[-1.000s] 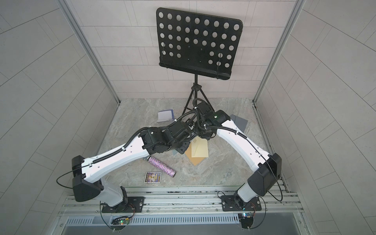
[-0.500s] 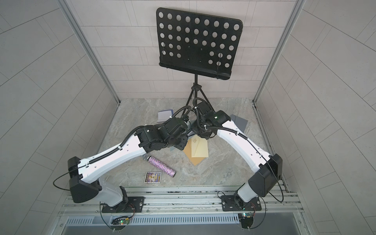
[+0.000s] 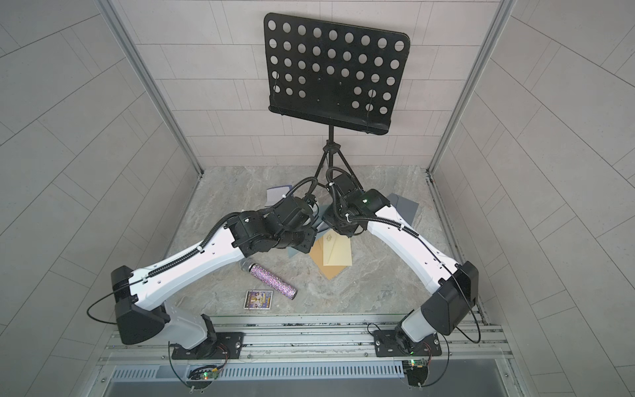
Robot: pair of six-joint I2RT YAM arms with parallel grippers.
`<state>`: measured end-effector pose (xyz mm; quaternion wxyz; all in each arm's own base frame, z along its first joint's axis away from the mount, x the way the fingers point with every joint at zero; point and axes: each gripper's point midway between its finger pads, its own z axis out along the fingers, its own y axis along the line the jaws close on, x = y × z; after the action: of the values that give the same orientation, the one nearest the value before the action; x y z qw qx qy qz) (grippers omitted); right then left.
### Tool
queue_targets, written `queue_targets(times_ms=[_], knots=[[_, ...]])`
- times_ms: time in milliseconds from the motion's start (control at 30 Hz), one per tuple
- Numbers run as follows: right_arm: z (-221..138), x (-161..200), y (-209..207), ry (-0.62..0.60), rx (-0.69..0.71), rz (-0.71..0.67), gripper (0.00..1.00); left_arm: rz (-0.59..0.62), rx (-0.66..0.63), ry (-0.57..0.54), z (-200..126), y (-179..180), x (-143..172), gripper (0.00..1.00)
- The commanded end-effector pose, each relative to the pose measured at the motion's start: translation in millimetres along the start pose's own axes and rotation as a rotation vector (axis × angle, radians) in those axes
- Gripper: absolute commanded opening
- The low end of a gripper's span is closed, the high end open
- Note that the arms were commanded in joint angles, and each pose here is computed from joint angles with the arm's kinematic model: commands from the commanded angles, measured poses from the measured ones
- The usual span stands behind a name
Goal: Take the letter paper out of the envelope
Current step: Take out the letter paper from the envelope.
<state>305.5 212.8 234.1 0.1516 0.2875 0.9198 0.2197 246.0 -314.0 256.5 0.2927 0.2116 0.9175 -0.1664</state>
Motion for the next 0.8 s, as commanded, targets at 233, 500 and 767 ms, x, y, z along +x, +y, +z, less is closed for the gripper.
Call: queue_targets(times_ms=[233,500,767], knots=[[-4.7,9.3,-16.8,0.02,0.038,0.037,0.0,-0.05,-0.007,-0.047,-9.9,8.4,-9.0,0.1],[-4.5,10.3,-16.8,0.024,0.031,0.051,0.0,-0.055,0.004,-0.063,-9.8,5.8,-13.6,0.15],[-3.1,10.1,-15.7,0.024,0.028,0.058,0.0,-0.035,0.014,-0.02,-5.7,4.1,-4.7,0.1]])
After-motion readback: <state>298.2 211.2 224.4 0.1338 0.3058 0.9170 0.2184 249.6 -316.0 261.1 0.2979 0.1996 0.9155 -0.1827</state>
